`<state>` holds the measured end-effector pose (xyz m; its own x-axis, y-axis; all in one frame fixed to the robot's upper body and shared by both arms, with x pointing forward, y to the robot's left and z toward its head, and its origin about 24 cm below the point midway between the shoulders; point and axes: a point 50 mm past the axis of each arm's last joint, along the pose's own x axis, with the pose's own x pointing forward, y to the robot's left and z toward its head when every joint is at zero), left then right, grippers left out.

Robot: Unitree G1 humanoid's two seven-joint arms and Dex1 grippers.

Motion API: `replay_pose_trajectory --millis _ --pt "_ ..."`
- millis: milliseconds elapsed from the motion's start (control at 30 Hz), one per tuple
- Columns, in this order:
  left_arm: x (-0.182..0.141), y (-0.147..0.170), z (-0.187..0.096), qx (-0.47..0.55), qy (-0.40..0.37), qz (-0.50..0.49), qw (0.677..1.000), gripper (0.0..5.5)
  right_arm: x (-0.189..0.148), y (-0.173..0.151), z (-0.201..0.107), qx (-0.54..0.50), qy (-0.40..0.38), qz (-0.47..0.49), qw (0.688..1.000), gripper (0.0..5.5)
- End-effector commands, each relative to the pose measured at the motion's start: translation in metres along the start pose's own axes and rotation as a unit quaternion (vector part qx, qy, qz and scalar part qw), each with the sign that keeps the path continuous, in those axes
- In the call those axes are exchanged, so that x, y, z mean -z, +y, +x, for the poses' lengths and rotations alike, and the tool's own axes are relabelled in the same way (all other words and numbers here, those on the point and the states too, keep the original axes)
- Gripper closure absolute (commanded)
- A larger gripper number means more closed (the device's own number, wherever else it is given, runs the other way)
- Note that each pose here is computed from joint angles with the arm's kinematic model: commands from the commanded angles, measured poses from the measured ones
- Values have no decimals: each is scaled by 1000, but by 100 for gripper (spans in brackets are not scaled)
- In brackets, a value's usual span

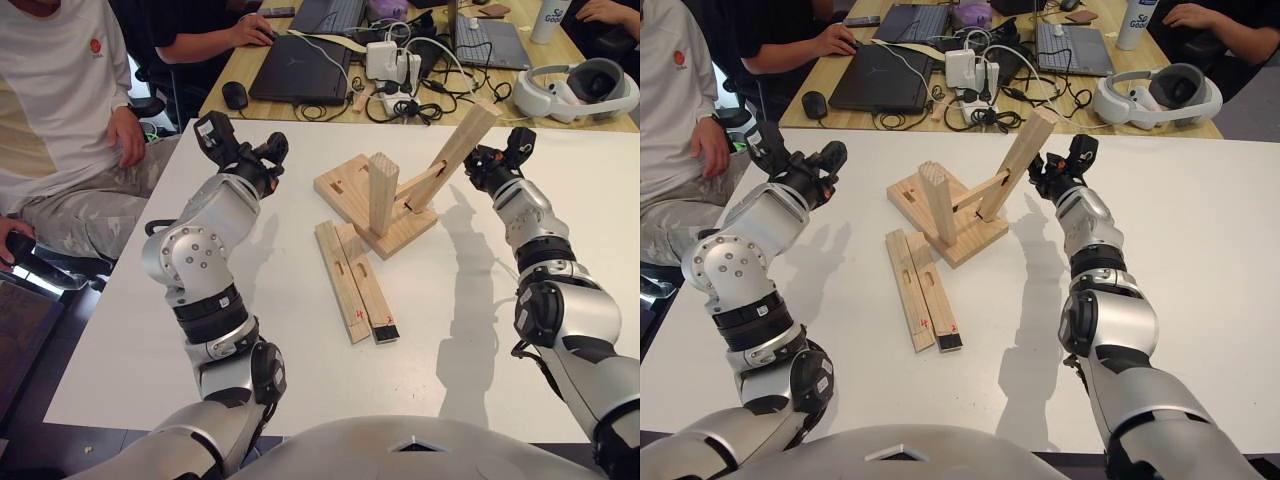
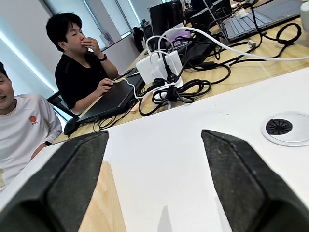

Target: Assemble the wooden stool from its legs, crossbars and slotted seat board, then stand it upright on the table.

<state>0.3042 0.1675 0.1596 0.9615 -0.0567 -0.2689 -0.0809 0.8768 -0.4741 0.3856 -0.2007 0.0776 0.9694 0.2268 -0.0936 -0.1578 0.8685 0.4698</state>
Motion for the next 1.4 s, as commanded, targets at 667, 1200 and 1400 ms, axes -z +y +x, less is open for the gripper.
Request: replay_pose_trajectory --millis 667,1200,1400 --pt "19 58 -27 -121 -28 -4 992 239 -14 33 -93 17 -83 1 996 222" --pt "-1 78 -37 -168 -166 -133 962 447 -16 10 -79 216 -147 193 946 433" --pt "-18 110 -60 -208 -233 -371 874 447 -34 -10 -89 228 -214 421 851 433"
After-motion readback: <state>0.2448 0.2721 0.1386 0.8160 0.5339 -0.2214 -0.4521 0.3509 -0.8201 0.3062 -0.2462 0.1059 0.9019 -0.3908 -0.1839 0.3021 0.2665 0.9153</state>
